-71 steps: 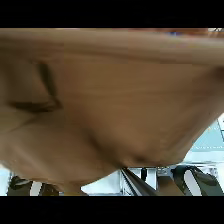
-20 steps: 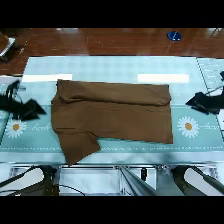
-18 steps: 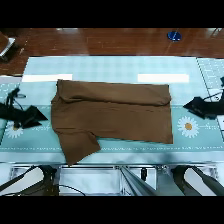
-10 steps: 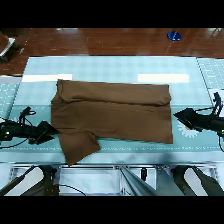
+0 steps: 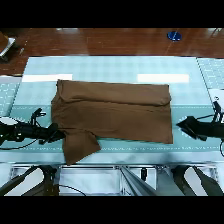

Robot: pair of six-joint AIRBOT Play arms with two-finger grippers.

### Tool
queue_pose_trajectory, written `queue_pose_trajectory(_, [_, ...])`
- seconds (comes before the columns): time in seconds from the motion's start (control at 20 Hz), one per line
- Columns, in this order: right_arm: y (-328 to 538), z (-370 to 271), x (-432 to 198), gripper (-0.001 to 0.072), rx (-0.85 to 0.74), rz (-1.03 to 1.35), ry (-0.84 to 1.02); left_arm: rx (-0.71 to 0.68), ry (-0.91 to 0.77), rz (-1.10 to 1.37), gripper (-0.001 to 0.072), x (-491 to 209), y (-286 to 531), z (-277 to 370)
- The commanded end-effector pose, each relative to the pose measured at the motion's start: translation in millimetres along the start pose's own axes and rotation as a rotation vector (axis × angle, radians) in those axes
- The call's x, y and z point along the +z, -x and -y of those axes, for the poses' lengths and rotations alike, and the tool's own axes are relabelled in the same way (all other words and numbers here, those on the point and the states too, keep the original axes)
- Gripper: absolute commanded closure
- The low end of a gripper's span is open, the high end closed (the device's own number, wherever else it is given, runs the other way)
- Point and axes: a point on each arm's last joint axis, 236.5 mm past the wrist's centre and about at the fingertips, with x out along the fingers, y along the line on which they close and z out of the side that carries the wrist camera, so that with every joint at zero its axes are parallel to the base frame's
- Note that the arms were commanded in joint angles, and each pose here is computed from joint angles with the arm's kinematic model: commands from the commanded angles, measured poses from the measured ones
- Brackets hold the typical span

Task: Fold the shirts.

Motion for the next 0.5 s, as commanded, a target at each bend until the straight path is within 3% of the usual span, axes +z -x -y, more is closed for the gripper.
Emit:
queue_pose_trajectory(0.0, [7,32,-52,0.0304,-0.148,-0.220,-0.027,0.017,-0.006,0.011,0.0690,3,-2,-3])
queue_pose_trajectory(0.45, [-12,35,-68,0.0304,-0.177,-0.348,0.006,0.017,0.013,0.011,0.0690,3,-2,-3])
